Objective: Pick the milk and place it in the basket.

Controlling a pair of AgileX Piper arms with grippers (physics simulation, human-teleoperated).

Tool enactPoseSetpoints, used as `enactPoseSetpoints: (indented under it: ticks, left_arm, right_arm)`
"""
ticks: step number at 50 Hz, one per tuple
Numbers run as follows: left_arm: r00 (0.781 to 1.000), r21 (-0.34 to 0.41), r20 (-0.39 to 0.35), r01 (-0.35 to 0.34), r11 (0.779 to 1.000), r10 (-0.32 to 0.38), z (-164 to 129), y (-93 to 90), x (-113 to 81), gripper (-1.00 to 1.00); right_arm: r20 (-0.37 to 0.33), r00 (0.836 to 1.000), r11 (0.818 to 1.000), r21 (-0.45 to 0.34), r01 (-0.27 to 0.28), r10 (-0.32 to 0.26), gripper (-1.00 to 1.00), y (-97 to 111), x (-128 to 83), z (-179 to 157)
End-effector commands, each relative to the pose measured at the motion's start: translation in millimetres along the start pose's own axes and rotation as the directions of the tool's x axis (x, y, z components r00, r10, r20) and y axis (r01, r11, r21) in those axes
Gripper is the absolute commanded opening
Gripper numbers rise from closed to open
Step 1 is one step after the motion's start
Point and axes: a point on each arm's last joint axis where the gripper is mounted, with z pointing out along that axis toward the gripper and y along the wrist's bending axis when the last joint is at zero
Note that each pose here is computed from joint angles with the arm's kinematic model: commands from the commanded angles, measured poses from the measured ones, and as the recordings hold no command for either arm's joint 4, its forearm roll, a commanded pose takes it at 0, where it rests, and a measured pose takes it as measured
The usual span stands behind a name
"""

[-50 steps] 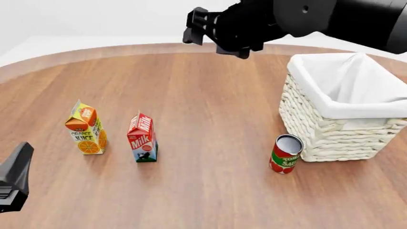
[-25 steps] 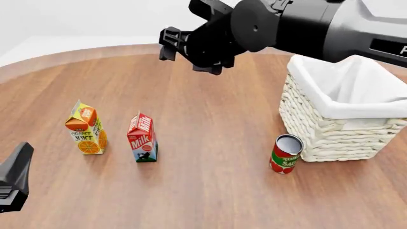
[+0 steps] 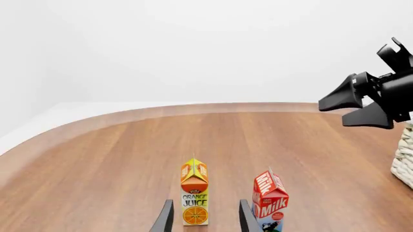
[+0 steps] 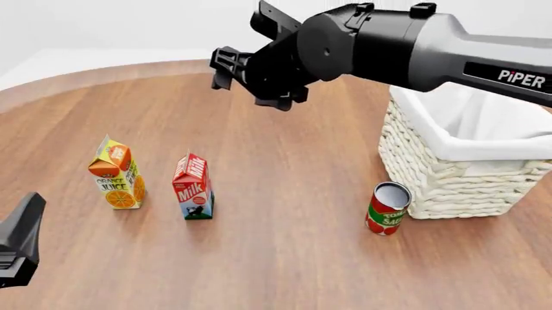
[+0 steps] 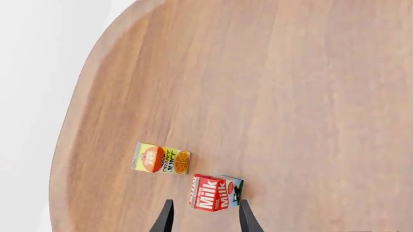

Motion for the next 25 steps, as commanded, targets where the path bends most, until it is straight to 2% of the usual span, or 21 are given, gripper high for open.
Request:
enactPoseSetpoints:
  ticks: [1, 25]
  left_arm:
    - [1.000, 0.000, 0.000, 0.000, 1.000, 0.000, 0, 0.0, 0.0, 1.00]
    - [1.000, 0.000, 0.000, 0.000, 1.000, 0.000, 0, 0.0, 0.0, 1.00]
  right_arm:
    - [-0.014, 0.999, 0.999, 0.012, -0.036, 0.036, 1.00, -5, 6, 14]
    - [-0.038, 0.998, 0.999, 0.016, -0.051, 0.052, 1.00, -3, 17, 41]
